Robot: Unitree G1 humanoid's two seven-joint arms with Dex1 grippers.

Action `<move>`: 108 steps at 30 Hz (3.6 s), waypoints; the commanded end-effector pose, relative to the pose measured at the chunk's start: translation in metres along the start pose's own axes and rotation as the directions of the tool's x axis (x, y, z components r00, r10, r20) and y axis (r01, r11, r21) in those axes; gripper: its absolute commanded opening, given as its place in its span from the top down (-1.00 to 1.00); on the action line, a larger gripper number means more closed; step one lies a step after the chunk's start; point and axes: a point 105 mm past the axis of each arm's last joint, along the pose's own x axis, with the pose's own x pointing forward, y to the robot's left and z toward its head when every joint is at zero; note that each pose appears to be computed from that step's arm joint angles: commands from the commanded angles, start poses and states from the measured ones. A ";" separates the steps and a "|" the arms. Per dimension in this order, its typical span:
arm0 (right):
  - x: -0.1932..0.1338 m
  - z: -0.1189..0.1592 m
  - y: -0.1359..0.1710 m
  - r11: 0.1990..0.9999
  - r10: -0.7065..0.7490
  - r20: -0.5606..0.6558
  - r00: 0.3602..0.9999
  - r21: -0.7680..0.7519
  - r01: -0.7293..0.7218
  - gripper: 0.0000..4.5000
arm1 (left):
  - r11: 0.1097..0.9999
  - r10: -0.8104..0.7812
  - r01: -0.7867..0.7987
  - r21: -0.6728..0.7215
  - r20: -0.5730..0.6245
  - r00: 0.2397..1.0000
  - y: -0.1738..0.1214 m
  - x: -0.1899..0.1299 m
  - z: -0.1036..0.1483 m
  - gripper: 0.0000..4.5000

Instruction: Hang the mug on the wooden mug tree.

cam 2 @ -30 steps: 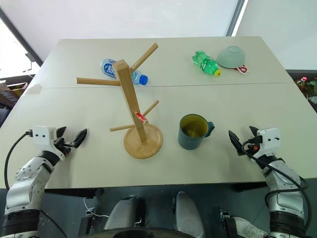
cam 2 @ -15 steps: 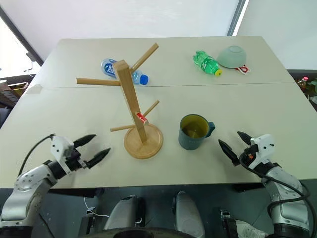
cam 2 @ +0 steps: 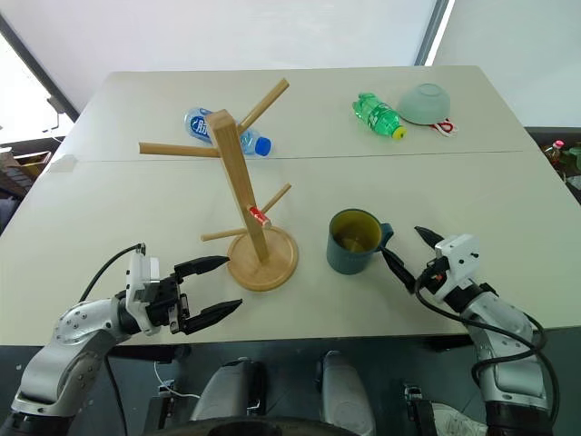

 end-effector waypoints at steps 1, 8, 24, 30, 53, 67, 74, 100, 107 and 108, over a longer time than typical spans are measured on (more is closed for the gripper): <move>0.005 0.006 -0.002 1.000 0.002 0.036 0.999 -0.015 -0.001 -0.98 | 0.999 -0.014 0.013 0.031 0.011 1.000 -0.002 0.003 0.000 -1.00; 0.016 0.004 -0.003 1.000 0.004 0.057 0.998 0.008 -0.004 -0.98 | 0.999 0.003 -0.004 0.041 0.019 1.000 0.001 0.005 -0.005 -1.00; 0.035 0.004 0.010 0.995 0.071 0.100 0.992 0.061 -0.077 0.68 | 0.999 -0.001 -0.002 0.048 0.060 0.998 0.003 0.003 0.007 -1.00; 0.035 0.015 0.017 0.995 0.099 0.111 0.989 0.004 -0.100 0.96 | 0.998 0.014 -0.017 0.060 0.059 0.998 0.006 0.004 0.011 -1.00; 0.015 0.140 0.152 0.792 0.518 0.084 0.851 -0.423 -0.440 0.96 | 0.996 0.023 -0.027 0.090 0.037 0.999 0.030 -0.005 0.017 -1.00; 0.027 0.156 0.159 0.768 0.542 0.103 0.834 -0.463 -0.442 0.96 | 0.993 -0.070 0.066 0.095 0.038 0.997 0.024 -0.012 0.053 -1.00; 0.032 0.159 0.160 0.753 0.553 0.088 0.829 -0.480 -0.451 0.96 | 0.990 -0.105 0.100 0.098 0.040 0.994 0.020 -0.017 0.071 -1.00; 0.050 0.165 0.161 0.775 0.529 0.083 0.845 -0.452 -0.441 -0.51 | 0.990 -0.100 0.090 0.113 0.080 0.992 0.017 -0.009 0.091 -1.00; 0.045 0.167 0.155 0.767 0.537 0.077 0.840 -0.460 -0.448 -0.51 | 0.994 -0.089 0.082 0.076 0.090 0.992 0.021 -0.015 0.088 -1.00; 0.045 0.168 0.154 0.767 0.538 0.078 0.840 -0.460 -0.448 -0.51 | 0.994 -0.085 0.079 0.073 0.090 0.992 0.022 -0.017 0.088 -1.00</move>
